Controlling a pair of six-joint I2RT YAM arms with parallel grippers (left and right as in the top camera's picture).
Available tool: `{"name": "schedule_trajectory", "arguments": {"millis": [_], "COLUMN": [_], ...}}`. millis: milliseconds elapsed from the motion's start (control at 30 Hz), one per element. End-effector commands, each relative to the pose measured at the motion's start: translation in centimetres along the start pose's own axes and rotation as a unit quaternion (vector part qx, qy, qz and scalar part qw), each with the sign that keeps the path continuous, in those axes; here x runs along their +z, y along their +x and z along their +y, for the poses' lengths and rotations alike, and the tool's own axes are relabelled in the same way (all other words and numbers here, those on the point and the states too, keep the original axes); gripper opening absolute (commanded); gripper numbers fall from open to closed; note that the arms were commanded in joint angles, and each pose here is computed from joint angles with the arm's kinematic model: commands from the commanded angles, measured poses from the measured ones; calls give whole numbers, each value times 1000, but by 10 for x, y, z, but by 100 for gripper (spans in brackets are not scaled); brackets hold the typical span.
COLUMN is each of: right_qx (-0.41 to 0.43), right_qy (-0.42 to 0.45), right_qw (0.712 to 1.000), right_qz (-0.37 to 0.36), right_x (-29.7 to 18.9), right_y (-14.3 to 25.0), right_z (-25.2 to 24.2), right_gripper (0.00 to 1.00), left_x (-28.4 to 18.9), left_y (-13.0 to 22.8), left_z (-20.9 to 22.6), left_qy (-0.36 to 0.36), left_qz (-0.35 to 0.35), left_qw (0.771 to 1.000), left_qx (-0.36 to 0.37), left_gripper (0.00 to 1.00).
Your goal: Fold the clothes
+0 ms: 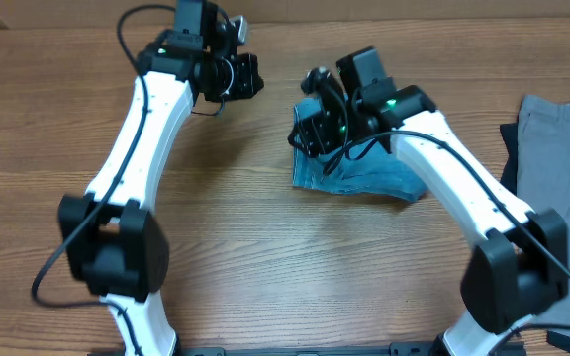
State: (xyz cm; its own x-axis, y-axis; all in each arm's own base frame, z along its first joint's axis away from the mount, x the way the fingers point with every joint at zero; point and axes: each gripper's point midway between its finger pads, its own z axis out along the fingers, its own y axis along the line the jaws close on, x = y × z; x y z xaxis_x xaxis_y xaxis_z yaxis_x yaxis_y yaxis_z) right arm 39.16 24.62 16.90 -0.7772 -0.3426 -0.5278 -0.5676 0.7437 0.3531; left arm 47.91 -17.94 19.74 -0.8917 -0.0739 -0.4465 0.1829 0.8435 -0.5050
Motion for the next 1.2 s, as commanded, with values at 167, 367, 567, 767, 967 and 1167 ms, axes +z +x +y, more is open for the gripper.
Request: {"name": "schedule_trajectory", "arguments": {"millis": [167, 367, 567, 767, 967, 1167], "right_qx": [181, 262, 295, 343, 368, 387], "right_qy": [93, 128, 170, 178, 183, 183], "right_qw": [979, 955, 937, 917, 907, 897], "right_qz": [-30, 48, 84, 100, 92, 109], "right_x": [-86, -93, -79, -56, -26, 2], "right_y": [6, 67, 113, 161, 198, 224], "right_z": [-61, -101, -132, -154, -173, -183], "right_gripper": [4, 4, 4, 4, 4, 4], "left_x": [46, 109, 146, 148, 143, 145], "left_y": [54, 108, 147, 163, 160, 159], "left_z": [-73, -72, -62, -30, -10, 4], "left_qy": [-4, -41, -33, -92, -147, -178], "left_qz": [58, 132, 200, 230, 222, 215], "left_qw": [997, 989, 979, 968, 962, 958], "left_qx": [55, 50, 35, 47, 61, 68], "left_gripper": [4, 4, 4, 4, 4, 4]}}
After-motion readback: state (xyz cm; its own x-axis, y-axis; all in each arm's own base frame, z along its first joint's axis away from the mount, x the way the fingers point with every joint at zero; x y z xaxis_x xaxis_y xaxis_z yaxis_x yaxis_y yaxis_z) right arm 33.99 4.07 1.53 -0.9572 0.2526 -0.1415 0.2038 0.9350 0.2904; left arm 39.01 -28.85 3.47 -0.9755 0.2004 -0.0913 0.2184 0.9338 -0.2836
